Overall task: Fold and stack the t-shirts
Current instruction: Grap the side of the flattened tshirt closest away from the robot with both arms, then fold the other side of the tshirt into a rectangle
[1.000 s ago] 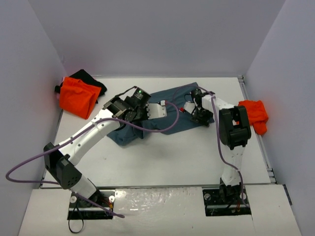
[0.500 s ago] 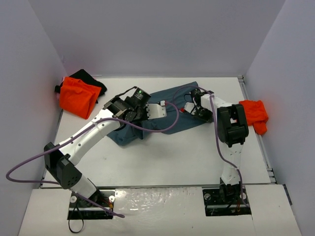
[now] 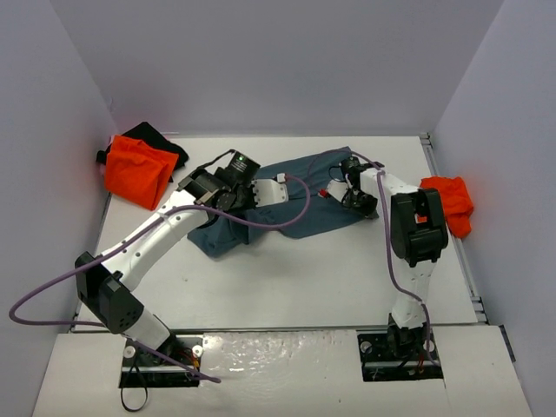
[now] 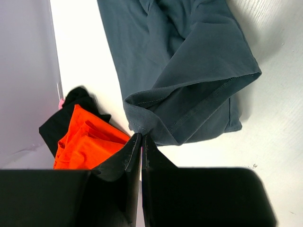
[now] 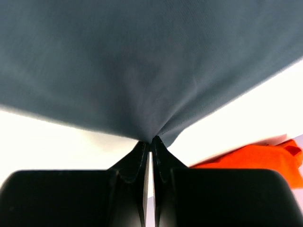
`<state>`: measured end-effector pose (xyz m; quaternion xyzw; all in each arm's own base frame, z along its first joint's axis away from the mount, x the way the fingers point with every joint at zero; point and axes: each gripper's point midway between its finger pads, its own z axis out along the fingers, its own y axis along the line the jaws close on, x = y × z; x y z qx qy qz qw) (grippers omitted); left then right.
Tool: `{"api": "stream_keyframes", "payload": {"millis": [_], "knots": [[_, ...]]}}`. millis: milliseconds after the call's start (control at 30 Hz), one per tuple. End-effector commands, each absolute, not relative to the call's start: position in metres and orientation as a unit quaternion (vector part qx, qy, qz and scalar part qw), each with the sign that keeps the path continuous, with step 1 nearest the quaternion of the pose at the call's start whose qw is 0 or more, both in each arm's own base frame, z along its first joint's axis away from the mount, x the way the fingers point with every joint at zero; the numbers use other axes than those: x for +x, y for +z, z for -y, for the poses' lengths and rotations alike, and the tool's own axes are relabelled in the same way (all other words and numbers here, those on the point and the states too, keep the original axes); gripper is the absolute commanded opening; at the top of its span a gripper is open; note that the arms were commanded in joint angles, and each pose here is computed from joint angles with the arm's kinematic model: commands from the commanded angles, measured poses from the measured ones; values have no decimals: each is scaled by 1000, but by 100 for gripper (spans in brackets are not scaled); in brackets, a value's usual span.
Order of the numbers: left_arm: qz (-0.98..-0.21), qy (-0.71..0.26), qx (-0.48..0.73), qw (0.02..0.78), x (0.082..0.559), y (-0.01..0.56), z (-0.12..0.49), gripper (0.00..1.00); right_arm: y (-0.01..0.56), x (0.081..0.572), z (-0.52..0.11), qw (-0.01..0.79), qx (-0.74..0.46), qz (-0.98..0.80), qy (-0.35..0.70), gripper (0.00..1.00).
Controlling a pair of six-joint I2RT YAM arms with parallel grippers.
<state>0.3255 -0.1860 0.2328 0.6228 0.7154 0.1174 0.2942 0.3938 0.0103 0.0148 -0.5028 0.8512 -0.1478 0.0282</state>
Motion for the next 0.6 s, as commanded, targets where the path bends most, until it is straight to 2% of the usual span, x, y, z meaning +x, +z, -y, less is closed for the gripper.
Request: {"api": "stream_keyframes", "payload": {"millis": [0,300,567], "knots": [[-711,117,591,364,326,291,173,0,77,389,-18,100,-488,-855,-148,0],[-712,84,586,377,296,328,159,0,107,371,-7,107,-481,-851,-182,0],[-721,72,581,370,267,339,139,0,123,353,-3,113,-475,-852,-187,0]]}}
